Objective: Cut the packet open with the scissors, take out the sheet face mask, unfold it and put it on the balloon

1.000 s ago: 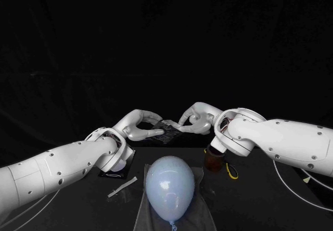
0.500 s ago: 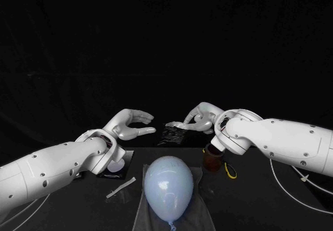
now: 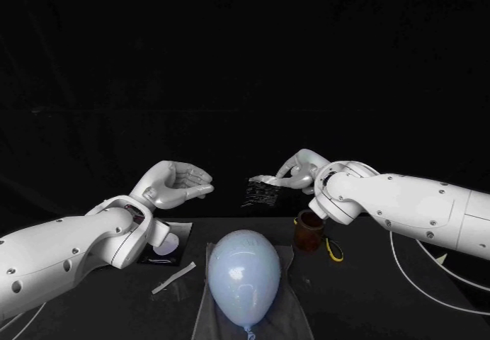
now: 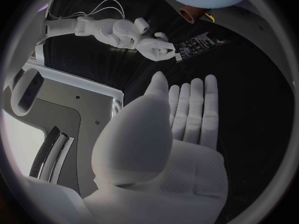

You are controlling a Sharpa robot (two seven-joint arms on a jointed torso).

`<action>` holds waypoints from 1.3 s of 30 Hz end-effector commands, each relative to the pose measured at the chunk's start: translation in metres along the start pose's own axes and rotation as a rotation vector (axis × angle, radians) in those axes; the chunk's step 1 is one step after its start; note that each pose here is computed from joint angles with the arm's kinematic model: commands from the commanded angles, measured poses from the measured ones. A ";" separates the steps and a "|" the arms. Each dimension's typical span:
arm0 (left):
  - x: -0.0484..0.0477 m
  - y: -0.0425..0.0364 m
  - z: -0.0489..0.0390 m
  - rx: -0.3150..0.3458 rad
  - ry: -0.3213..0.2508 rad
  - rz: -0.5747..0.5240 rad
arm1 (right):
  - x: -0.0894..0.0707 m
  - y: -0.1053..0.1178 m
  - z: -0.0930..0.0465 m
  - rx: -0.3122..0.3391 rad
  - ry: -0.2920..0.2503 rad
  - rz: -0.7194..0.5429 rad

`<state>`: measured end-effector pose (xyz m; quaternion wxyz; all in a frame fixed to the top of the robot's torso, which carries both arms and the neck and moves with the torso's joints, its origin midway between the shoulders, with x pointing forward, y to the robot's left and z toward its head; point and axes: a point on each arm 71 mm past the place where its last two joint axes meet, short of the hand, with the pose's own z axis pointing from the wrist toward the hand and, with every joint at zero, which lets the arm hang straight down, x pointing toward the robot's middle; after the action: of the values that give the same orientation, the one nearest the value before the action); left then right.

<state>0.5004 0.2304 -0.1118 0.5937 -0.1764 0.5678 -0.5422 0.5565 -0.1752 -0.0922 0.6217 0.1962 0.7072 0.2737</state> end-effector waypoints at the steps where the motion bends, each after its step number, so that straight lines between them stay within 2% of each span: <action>1: 0.0157 -0.0076 -0.0005 -0.015 0.094 -0.069 | -0.002 -0.002 0.001 0.029 -0.047 0.019; 5: 0.0355 -0.0131 0.0024 -0.040 0.169 -0.088 | -0.001 -0.002 0.001 0.030 -0.066 0.028; 8: 0.0483 -0.0118 0.0085 -0.098 0.178 -0.127 | 0.000 0.000 0.000 0.022 -0.083 0.039; 12: 0.0575 -0.0065 0.0167 -0.181 0.149 -0.189 | 0.001 0.003 -0.002 0.005 -0.101 0.053; 16: 0.0645 0.0025 0.0265 -0.291 0.082 -0.270 | 0.005 0.009 -0.006 -0.024 -0.113 0.069; 19: 0.0697 0.0068 0.0318 -0.347 0.059 -0.305 | 0.009 0.015 -0.010 -0.046 -0.110 0.076; 28: 0.0924 0.0104 0.0447 -0.460 0.083 -0.380 | 0.024 0.031 -0.023 -0.113 -0.083 0.091; 33: 0.0982 0.0116 0.0481 -0.497 0.083 -0.393 | 0.032 0.038 -0.029 -0.140 -0.059 0.096; 39: 0.0970 0.0124 0.0495 -0.503 0.041 -0.406 | 0.041 0.044 -0.034 -0.165 -0.031 0.091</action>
<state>0.5253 0.1316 -0.1542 0.4040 -0.3903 0.6571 -0.5026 0.5155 -0.1246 -0.0961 0.6254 0.1952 0.6710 0.3471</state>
